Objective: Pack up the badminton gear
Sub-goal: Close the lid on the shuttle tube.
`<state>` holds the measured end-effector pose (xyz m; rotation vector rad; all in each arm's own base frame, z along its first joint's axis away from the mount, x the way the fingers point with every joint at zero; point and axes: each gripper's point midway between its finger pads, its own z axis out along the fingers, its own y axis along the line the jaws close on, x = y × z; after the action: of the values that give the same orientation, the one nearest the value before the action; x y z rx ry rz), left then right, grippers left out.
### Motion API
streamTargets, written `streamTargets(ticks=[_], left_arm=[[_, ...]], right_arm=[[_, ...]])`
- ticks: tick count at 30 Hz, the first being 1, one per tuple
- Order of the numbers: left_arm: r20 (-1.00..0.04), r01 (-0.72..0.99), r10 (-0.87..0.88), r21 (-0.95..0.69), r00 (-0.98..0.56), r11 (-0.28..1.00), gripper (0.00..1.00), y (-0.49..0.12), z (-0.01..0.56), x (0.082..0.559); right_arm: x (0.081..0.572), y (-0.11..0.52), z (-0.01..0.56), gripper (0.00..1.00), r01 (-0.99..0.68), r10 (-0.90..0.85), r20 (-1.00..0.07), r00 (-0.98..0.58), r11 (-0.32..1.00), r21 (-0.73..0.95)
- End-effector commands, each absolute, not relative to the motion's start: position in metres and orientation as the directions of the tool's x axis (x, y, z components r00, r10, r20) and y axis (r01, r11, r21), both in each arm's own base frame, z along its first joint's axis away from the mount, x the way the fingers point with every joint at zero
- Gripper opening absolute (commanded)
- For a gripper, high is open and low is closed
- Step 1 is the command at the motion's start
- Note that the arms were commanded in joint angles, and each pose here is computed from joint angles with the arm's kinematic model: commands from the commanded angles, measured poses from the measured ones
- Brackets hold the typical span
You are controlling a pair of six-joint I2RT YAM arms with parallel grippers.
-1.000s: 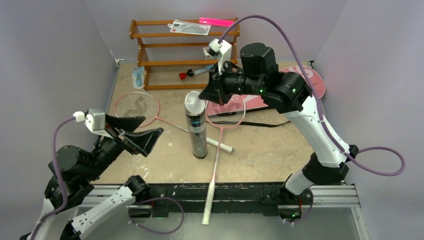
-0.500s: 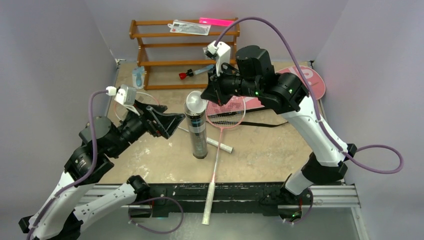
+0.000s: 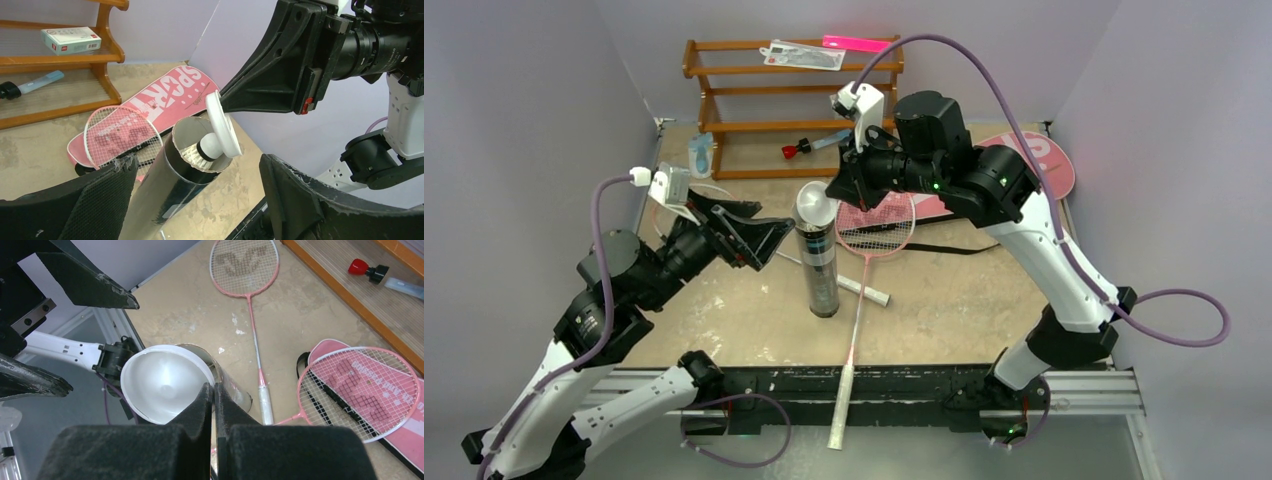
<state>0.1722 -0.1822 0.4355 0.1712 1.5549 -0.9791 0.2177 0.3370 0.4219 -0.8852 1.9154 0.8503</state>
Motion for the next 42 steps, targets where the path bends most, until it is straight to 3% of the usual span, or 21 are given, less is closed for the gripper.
streamTargets(ticks=[1,20,31,37,42], left_arm=[[-0.853,0.630,-0.467,-0.497,-0.232,0.596,0.88,-0.182,0.461,0.170],[-0.872,0.600,-0.430,-0.477,-0.233,0.643,0.83,-0.190,0.448,0.188],[-0.885,0.564,-0.405,-0.459,-0.227,0.687,0.70,-0.193,0.437,0.204],[-0.890,0.548,-0.397,-0.453,-0.226,0.703,0.54,-0.190,0.431,0.205],[-0.891,0.548,-0.391,-0.452,-0.232,0.704,0.50,-0.191,0.428,0.205]], right_arm=[[0.218,0.339,0.417,0.00,-0.833,-0.279,-0.878,-0.389,0.514,0.206],[0.219,0.342,0.410,0.02,-0.837,-0.303,-0.868,-0.393,0.508,0.202],[0.218,0.345,0.408,0.04,-0.844,-0.309,-0.866,-0.392,0.494,0.206],[0.218,0.345,0.409,0.14,-0.844,-0.306,-0.869,-0.389,0.497,0.203],[0.219,0.345,0.409,0.22,-0.843,-0.305,-0.869,-0.388,0.498,0.202]])
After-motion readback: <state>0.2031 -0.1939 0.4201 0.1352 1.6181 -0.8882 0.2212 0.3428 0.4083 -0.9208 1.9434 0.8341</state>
